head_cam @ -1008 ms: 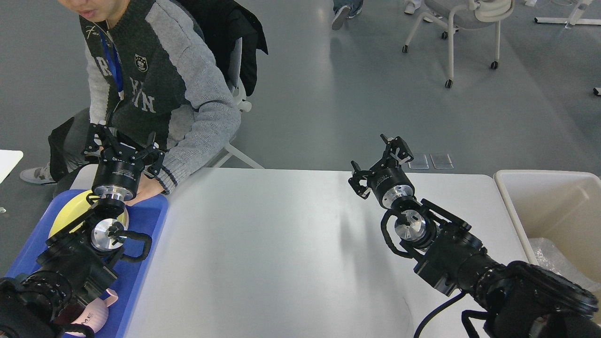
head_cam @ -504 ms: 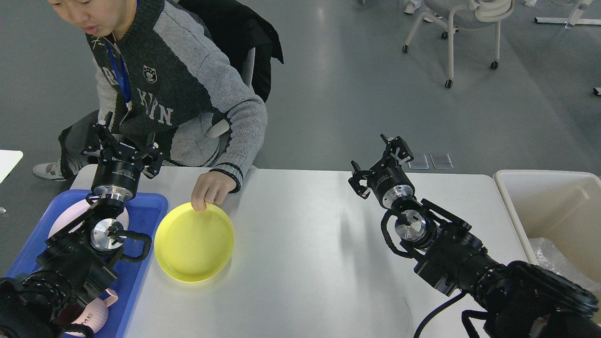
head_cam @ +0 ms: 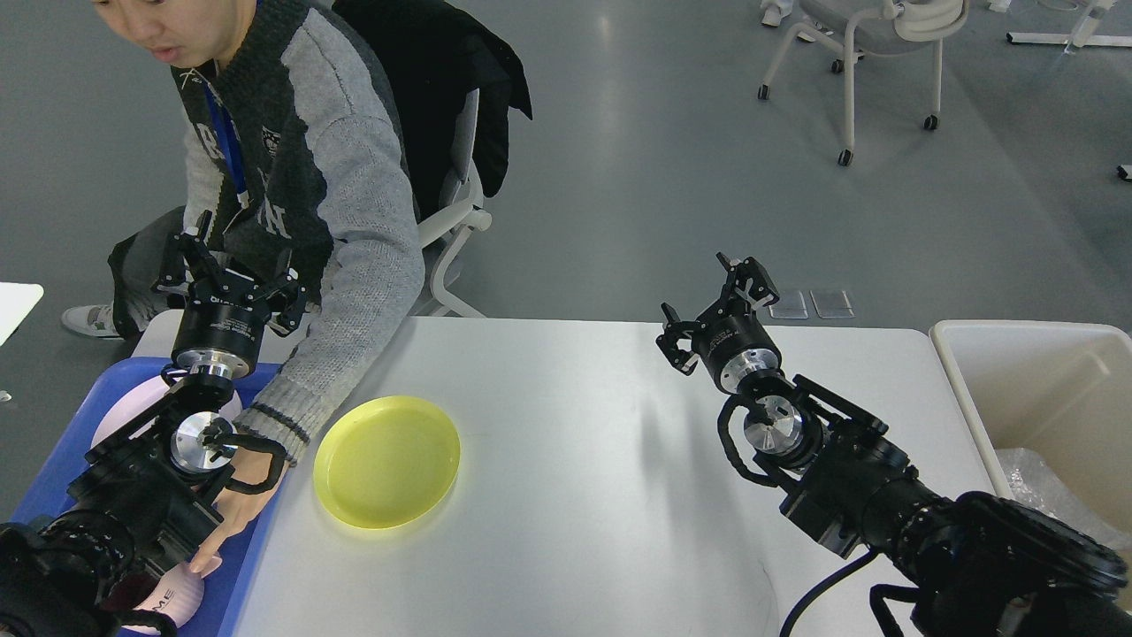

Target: Tidy desktop

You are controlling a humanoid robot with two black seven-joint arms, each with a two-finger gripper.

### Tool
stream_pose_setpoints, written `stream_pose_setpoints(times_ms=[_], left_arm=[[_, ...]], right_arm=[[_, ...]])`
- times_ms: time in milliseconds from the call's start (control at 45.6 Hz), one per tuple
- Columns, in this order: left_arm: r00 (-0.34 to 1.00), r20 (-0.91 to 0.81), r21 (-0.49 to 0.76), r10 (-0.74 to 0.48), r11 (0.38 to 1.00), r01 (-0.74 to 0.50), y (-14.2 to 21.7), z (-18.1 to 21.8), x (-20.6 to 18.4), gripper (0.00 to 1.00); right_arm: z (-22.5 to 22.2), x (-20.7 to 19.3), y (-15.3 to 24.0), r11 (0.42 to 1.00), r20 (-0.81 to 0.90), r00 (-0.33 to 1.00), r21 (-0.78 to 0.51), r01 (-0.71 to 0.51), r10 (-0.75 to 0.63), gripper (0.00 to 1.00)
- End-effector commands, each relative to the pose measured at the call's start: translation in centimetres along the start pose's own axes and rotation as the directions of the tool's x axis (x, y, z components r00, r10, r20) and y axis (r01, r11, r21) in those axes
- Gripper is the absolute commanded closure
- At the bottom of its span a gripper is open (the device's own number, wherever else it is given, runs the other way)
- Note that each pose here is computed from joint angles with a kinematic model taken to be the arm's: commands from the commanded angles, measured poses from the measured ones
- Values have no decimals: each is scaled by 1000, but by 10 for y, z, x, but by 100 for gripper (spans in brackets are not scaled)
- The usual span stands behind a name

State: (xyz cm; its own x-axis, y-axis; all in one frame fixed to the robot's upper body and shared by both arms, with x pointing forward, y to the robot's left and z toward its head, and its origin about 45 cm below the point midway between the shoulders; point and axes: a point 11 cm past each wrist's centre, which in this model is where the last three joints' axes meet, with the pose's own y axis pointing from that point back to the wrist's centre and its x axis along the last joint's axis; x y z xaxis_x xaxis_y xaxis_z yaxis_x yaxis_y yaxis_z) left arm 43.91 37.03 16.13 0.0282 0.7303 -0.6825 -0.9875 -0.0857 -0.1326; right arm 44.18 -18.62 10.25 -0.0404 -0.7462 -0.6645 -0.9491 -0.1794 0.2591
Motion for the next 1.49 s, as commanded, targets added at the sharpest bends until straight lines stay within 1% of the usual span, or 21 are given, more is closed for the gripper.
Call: stream_pose_setpoints(times_ms=[0, 1468], left_arm=[[1000, 0, 0, -1, 1000, 1, 0, 0, 0, 3], [1000, 0, 0, -1, 1000, 1, 0, 0, 0, 3]], right_arm=[[0, -2, 0, 1000, 2, 1000, -1, 5, -5, 0], [0, 0, 0, 1000, -1, 1000, -2, 4, -4, 0]])
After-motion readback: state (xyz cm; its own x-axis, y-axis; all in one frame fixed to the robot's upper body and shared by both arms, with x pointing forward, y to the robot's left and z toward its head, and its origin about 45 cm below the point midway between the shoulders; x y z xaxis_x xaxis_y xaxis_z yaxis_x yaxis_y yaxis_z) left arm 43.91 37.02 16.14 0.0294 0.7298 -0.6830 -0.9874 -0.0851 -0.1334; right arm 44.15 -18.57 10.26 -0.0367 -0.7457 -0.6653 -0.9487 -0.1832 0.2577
